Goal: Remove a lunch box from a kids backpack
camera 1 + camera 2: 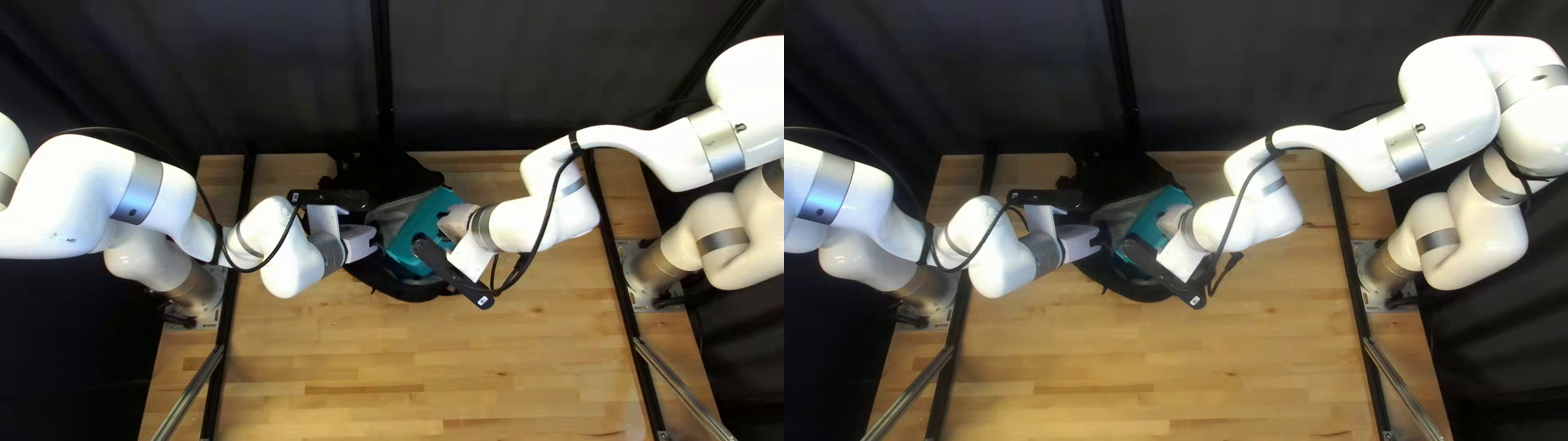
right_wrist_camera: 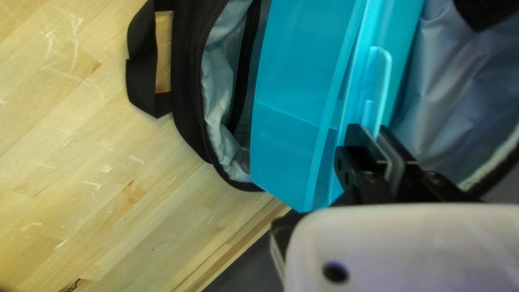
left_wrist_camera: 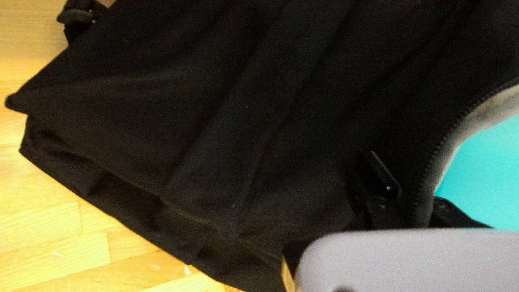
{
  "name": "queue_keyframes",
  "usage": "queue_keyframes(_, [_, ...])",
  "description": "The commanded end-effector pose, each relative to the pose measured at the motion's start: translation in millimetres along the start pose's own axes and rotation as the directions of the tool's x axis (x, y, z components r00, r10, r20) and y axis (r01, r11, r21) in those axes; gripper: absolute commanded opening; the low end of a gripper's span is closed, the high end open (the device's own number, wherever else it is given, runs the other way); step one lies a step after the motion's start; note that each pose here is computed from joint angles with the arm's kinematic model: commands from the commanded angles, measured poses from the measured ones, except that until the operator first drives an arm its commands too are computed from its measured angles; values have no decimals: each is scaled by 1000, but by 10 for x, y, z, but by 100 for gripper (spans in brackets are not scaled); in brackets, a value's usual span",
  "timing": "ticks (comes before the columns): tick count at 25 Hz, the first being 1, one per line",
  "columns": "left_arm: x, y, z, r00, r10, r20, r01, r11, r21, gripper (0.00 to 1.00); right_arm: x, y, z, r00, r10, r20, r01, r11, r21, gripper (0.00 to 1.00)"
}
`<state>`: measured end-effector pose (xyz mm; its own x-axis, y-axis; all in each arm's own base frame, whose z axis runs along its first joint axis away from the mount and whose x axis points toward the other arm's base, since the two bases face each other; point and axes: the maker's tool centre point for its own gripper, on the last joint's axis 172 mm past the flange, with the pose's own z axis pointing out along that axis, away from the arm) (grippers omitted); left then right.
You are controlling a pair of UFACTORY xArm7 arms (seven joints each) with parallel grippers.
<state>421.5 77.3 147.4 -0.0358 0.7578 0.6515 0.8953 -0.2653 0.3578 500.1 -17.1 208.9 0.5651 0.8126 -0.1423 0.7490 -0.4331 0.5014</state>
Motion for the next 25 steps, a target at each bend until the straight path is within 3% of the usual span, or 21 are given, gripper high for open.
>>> queue_keyframes(1, [0, 0, 0, 1000, 0, 0, 0, 1000, 0, 0, 54, -157, -90, 1000, -13, 7, 13, 1000, 1, 2])
queue_keyframes(12, [0, 0, 0, 1000, 0, 0, 0, 1000, 0, 0, 68, -535, -527, 999, -27, 37, 27, 1000, -7, 2])
queue_keyframes(25, [0, 0, 0, 1000, 0, 0, 0, 1000, 0, 0, -329, -851, -916, 994, 4, 105, 0, 999, -43, 2])
